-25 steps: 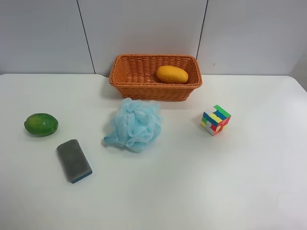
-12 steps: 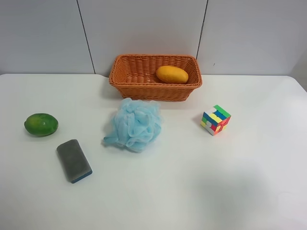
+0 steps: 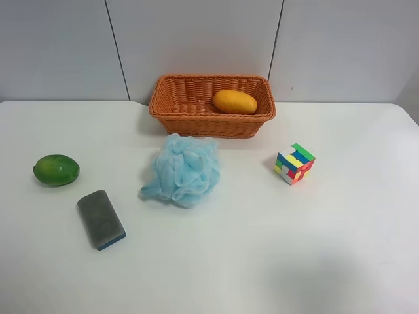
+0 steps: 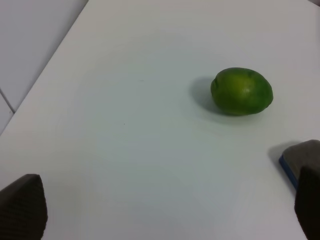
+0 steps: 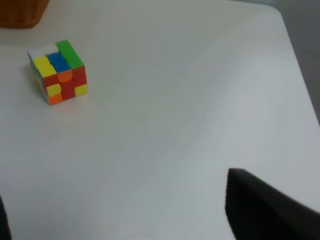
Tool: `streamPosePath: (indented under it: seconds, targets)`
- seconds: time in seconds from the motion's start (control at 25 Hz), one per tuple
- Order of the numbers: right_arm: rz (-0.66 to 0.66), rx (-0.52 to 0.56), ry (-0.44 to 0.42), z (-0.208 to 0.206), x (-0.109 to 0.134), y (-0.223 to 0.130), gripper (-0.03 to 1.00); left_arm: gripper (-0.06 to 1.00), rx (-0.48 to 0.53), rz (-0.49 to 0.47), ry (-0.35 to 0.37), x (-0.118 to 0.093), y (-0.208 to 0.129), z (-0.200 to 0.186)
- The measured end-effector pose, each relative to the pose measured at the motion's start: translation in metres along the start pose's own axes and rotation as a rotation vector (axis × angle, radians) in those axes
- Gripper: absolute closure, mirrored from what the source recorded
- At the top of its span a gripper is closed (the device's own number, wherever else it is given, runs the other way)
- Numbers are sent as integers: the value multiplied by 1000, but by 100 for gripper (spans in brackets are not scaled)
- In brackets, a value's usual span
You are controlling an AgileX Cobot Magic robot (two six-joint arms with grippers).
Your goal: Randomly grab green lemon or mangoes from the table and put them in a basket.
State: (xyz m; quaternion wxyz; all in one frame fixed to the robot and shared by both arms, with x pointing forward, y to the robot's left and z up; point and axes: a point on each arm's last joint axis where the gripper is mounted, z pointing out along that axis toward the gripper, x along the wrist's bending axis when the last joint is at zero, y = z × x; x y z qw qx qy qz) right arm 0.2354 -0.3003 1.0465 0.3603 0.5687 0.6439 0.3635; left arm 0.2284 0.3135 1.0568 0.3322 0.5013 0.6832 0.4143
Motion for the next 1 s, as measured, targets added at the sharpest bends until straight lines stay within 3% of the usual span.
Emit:
streamPosePath:
  seconds: [0.4,1.0]
  targets:
    - [26,1,-46,0,-4,0,4,-5,0,1,1,0,0,0]
    - [40,0,-60,0,-5,0,4,-5,0,1,2,0,0,0]
